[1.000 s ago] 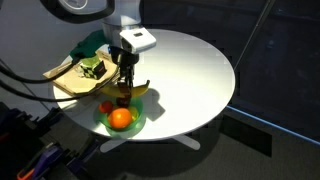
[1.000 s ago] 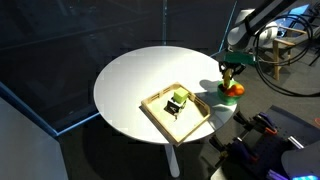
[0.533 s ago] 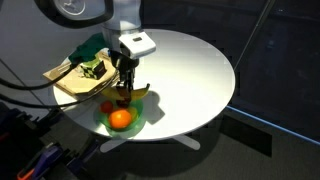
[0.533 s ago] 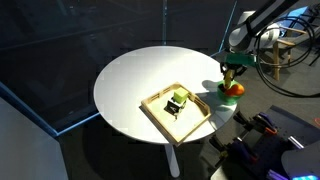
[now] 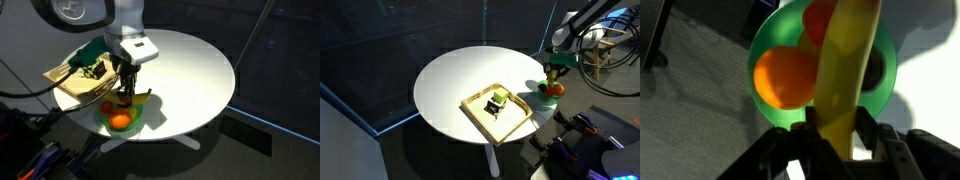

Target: Pick up the toy banana and put it in the green bowl

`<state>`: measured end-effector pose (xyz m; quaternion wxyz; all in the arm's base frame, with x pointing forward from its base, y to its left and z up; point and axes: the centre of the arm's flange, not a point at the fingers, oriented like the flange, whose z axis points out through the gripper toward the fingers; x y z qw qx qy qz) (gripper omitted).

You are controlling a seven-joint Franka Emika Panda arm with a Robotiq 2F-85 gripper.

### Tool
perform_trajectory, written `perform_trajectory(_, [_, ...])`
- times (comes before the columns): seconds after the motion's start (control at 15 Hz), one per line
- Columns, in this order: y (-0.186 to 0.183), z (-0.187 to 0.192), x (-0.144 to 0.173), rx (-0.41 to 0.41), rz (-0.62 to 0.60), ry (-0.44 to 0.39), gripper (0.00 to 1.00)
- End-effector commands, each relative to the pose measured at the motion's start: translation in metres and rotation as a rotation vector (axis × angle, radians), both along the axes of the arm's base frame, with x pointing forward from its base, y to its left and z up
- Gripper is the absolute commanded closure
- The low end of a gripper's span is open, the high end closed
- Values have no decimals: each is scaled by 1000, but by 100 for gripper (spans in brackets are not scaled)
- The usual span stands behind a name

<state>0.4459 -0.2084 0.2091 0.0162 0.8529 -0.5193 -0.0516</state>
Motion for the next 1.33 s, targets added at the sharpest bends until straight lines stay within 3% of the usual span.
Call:
perform_trajectory(0.0, [-6,5,-9,12,-6,-18,81])
perform_trajectory(0.8, [-9,0,-15,14,-5,-7,81])
perform_trajectory(0.87, [-9,0,-16,15,-4,-5,31])
perform_trajectory(0.93, [-9,-1,-16,16,-3,-5,30])
perform_trajectory(1.2, [-10,0,-17,19,0,-3,1])
perform_trajectory(1.27, [-9,0,-17,19,2,-3,0])
